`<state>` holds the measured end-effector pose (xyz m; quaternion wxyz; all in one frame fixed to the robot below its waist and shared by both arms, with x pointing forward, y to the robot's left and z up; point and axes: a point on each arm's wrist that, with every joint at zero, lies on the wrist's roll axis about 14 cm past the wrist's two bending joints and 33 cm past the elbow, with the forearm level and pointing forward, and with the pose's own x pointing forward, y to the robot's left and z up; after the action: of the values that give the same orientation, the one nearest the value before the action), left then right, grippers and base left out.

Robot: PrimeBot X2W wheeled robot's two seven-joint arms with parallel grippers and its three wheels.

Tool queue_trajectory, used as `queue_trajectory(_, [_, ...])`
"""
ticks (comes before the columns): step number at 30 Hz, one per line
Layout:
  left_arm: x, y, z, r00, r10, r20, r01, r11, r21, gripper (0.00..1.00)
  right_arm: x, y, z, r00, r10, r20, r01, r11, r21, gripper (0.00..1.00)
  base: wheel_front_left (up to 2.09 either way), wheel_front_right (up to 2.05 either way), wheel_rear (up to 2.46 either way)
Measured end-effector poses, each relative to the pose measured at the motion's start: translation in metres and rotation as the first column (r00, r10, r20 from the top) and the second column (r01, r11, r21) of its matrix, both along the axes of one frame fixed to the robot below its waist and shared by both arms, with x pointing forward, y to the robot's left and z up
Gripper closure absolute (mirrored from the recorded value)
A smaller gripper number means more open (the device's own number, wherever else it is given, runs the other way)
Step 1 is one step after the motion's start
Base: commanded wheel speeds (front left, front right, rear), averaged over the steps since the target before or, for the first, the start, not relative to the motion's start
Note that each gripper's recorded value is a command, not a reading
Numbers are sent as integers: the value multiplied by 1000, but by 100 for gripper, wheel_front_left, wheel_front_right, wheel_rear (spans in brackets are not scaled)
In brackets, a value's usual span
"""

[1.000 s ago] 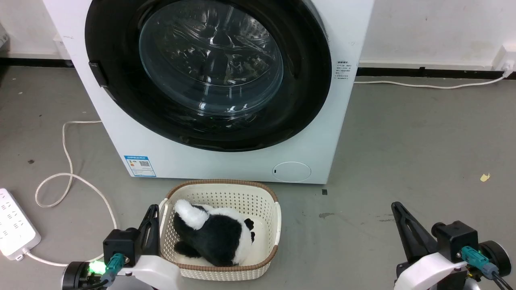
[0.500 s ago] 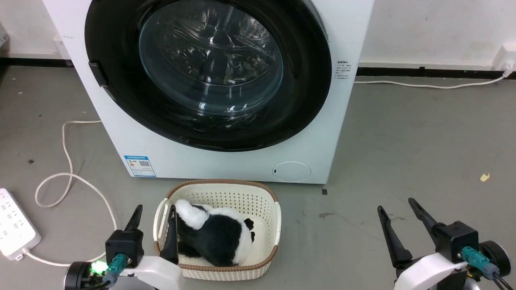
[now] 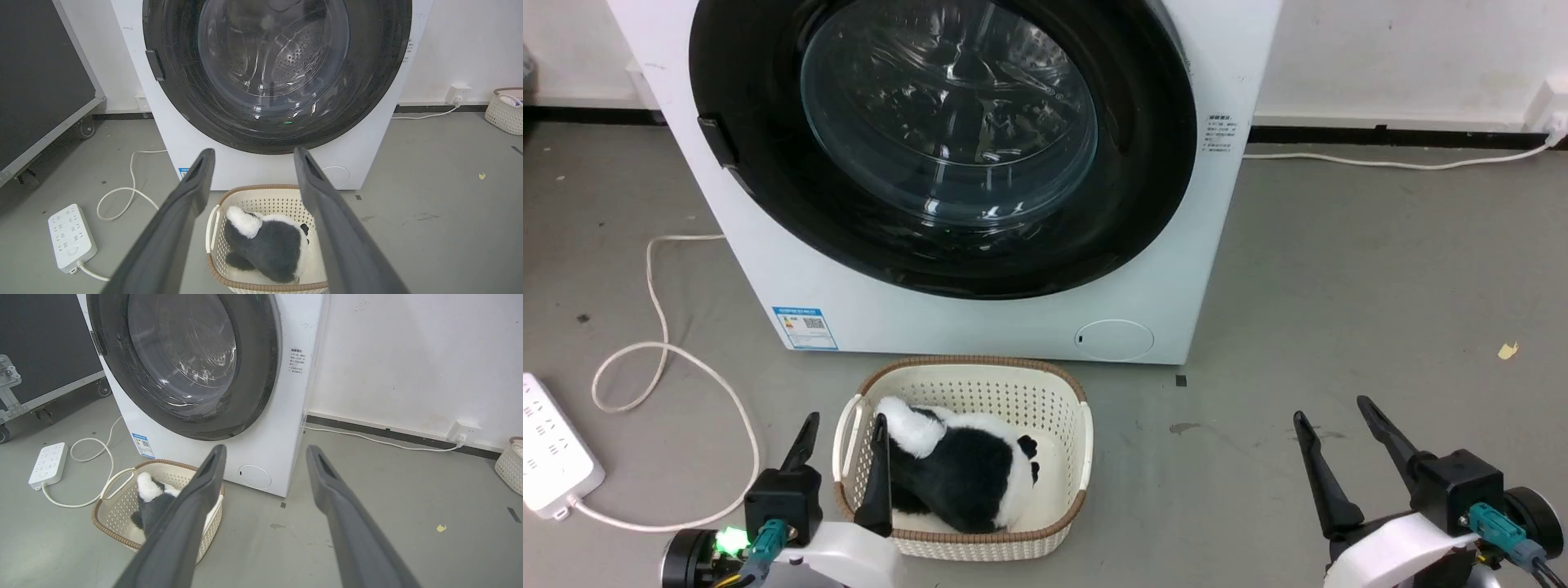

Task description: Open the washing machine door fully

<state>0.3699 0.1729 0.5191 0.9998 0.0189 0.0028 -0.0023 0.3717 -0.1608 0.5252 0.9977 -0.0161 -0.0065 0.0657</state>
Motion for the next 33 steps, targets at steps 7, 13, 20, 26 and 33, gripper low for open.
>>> queue_trajectory(7, [1, -2, -5, 1000, -3, -8, 3, 1000, 0, 0, 5, 3, -4, 1000, 12, -4, -12, 1000, 1, 0, 0, 0, 0])
queue_trajectory(13, [7, -1, -5, 1000, 2, -1, -2, 1000, 0, 0, 20, 6, 4, 999, 34, 25, -34, 999, 0, 0, 0, 0, 0])
queue_trajectory(20, [13, -1, -6, 1000, 10, 4, -10, 1000, 0, 0, 41, 9, 15, 996, 64, 59, -64, 998, 3, 0, 0, 0, 0])
queue_trajectory(26, [16, 1, -7, 1000, 23, 11, -23, 1000, 0, 0, 59, 12, 29, 992, 81, 96, -84, 996, 27, 25, 0, 0, 0])
queue_trajectory(33, [19, 2, -10, 999, 31, 12, -31, 1000, -3, 0, 81, 15, 45, 987, 88, 131, -100, 991, 85, 100, 0, 0, 0])
